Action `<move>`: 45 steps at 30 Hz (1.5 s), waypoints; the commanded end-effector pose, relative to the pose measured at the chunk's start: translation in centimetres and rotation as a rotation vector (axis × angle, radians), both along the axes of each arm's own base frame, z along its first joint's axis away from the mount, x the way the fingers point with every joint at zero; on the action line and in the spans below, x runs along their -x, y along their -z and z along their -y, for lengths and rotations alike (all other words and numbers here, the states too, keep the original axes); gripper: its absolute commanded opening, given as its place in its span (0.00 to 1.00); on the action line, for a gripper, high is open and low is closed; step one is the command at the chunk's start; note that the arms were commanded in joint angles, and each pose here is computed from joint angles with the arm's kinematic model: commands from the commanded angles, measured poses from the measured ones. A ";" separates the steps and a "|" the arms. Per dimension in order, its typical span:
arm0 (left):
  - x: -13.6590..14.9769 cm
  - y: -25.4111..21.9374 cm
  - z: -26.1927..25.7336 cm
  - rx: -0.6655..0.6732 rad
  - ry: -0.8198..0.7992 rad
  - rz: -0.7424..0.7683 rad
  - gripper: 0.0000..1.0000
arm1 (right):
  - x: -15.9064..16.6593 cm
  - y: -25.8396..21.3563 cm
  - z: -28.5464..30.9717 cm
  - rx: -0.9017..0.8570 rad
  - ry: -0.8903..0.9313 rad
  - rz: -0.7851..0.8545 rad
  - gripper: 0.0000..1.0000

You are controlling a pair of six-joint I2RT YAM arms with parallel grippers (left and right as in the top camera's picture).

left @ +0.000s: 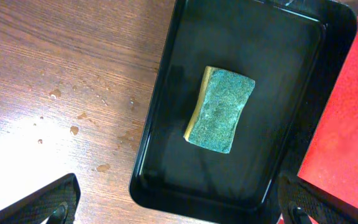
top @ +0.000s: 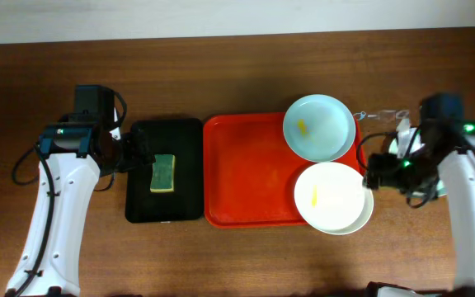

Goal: Clean dirty plates on tray and stack at the side
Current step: 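Move the right gripper down to the white plate's right rim, then grip the white plate rim and slide it left across the tray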

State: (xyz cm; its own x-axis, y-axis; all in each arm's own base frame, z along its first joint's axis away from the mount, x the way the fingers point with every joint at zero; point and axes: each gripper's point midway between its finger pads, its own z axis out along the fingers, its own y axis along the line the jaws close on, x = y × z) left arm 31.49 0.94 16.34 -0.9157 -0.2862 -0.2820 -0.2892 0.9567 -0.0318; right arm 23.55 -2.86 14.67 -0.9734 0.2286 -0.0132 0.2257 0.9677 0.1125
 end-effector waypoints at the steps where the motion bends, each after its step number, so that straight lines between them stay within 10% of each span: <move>1: -0.3 -0.9 0.0 0.010 -0.014 0.030 0.99 | 1.4 3.0 1.6 0.100 0.106 -0.070 0.75; 4: -0.3 -0.9 0.0 0.010 -0.014 0.030 0.99 | 0.9 4.3 0.9 0.061 0.107 -0.047 0.99; 8: -0.3 -0.9 0.0 0.010 -0.014 0.030 0.99 | 0.1 4.9 0.4 0.026 0.124 -0.016 0.97; 10: -0.3 -0.9 0.0 0.010 -0.014 0.030 0.99 | 0.8 5.4 2.2 0.131 0.234 -0.047 0.59; 12: -0.3 -0.9 0.0 0.010 -0.014 0.030 0.99 | 1.1 6.4 2.7 0.160 0.247 -0.054 0.48; 30: -0.3 -0.9 0.0 0.010 -0.013 0.030 0.99 | -0.9 12.4 -1.1 -0.053 0.071 0.090 0.33; 34: -0.3 -0.9 0.0 0.010 -0.013 0.030 0.99 | -0.9 12.4 -1.1 -0.053 0.070 0.089 0.04; 45: -0.3 -0.9 0.0 0.010 -0.013 0.030 0.99 | 0.2 12.5 -1.6 -0.076 0.074 0.045 0.13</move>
State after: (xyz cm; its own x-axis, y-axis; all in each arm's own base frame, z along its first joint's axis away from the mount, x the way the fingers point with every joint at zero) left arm 31.49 0.94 16.34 -0.9156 -0.2862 -0.2824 -0.2892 0.9567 -0.0319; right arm 23.56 -1.89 2.35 -0.9493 0.3103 -0.0513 0.2974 0.9388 0.1739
